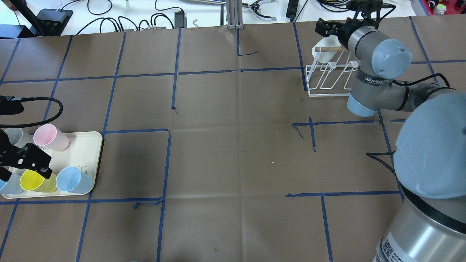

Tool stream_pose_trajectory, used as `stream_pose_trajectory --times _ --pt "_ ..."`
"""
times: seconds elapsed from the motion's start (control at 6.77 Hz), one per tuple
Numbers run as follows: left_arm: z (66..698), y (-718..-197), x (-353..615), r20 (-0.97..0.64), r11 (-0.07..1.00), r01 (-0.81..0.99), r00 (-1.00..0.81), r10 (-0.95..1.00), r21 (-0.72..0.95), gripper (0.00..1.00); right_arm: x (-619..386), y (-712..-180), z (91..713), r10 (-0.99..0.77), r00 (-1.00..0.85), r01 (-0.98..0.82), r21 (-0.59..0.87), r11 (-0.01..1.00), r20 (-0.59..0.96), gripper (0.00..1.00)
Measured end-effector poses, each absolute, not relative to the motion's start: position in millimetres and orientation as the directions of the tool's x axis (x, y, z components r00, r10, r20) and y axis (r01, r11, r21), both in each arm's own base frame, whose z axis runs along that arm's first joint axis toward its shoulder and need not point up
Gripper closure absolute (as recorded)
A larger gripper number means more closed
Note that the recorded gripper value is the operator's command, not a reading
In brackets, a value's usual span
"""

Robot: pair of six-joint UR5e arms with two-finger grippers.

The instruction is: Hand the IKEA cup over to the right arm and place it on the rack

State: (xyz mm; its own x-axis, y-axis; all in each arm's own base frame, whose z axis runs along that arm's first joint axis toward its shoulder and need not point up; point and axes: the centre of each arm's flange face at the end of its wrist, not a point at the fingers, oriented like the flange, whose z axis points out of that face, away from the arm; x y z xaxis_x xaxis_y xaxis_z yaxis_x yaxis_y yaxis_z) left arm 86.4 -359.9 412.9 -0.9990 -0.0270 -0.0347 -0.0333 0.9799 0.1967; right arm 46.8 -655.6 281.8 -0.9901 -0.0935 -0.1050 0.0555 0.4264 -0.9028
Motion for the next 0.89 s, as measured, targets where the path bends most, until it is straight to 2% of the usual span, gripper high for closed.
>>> stream_pose_trajectory --times 0.44,0.89 --pt "352 -365 91 -0.042 0.99 -0.002 -0.999 0.003 0.139 0.01 57 -641 340 -0.117 -0.989 0.041 -0.93 0.365 -0.09 0.0" --pt "301 -385 99 -0.009 0.993 0.006 -1.0 0.007 0.12 0.01 97 -598 406 -0.172 -0.978 0.058 -0.951 0.304 -0.115 0.0"
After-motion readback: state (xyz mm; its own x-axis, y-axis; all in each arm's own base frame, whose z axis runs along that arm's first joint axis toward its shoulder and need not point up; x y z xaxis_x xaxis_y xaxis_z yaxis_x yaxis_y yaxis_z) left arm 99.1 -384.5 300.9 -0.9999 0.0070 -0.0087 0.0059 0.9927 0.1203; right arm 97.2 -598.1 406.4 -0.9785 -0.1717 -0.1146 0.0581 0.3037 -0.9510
